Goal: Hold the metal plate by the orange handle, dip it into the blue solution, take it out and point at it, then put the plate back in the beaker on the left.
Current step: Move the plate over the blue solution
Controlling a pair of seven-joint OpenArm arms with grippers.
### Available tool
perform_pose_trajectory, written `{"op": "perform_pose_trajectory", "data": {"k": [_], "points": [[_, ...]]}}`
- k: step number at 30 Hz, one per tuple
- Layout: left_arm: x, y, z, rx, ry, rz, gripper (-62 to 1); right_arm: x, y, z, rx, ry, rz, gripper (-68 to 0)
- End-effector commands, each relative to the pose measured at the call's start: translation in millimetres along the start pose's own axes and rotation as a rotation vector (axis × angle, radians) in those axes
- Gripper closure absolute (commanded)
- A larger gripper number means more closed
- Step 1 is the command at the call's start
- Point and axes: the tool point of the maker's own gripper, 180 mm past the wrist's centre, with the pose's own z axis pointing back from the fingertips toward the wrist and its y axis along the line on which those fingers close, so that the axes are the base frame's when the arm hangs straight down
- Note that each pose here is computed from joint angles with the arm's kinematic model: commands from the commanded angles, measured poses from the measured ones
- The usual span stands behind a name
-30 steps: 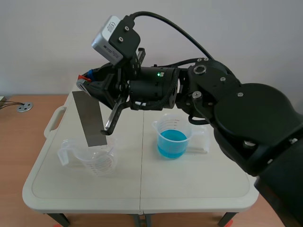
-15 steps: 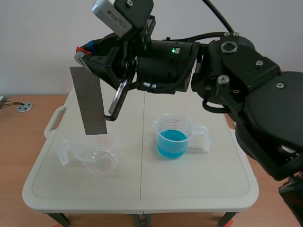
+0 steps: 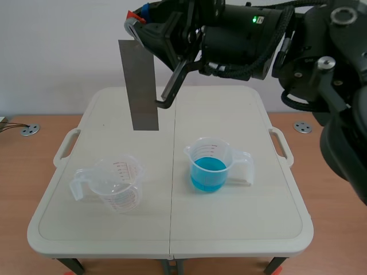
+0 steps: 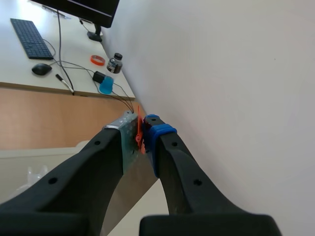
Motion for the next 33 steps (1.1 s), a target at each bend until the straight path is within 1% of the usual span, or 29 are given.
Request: {"op": "perform_pose_trajectory", "data": {"k": [1, 4, 8, 11, 15, 17, 21, 24, 29, 33], "points": [[4.8, -0.2, -0.4, 0.003, -0.024, 0.007, -2.3, 9.5, -10.3, 5.3, -0.017, -0.019, 0.025, -1.3], [4.8, -0.2, -0.4, 0.003, -0.024, 0.007, -2.3, 7.7, -23.1, 14.5, -0.049, 0.0, 0.047, -1.3], [5.1, 0.0, -0.7, 0.004, -0.025, 0.006, -2.3, 4.2, -37.5, 27.0, -0.084, 0.018, 0.054, -1.3], [6.2, -0.4, -1.1, -0.001, -0.03, 0.005, -2.3, 0.6, -44.5, 37.5, -0.101, 0.031, 0.049, -1.3], [10.0, 0.5, -5.9, -0.013, -0.044, -0.006, -2.3, -5.1, -47.2, 49.7, -0.106, 0.05, 0.04, -1.3], [16.4, 2.4, -10.7, -0.021, -0.071, -0.019, -2.3, -8.5, -45.6, 54.5, -0.097, 0.061, 0.034, -1.3], [35.9, 11.3, -24.2, -0.029, -0.145, -0.076, -2.3, -11.2, -42.9, 63.3, -0.08, 0.065, 0.023, -1.3], [52.8, 16.0, -34.8, -0.04, -0.207, -0.109, -2.3, -13.1, -43.1, 70.4, -0.08, 0.068, 0.013, -1.3], [71.9, 12.2, -56.6, -0.084, -0.263, -0.152, -2.3, -20.6, -45.3, 83.1, -0.107, 0.091, -0.002, -1.3], [84.2, 3.4, -74.4, -0.12, -0.295, -0.163, -2.3, -25.4, -45.6, 91.2, -0.128, 0.102, -0.018, -1.3]]}}
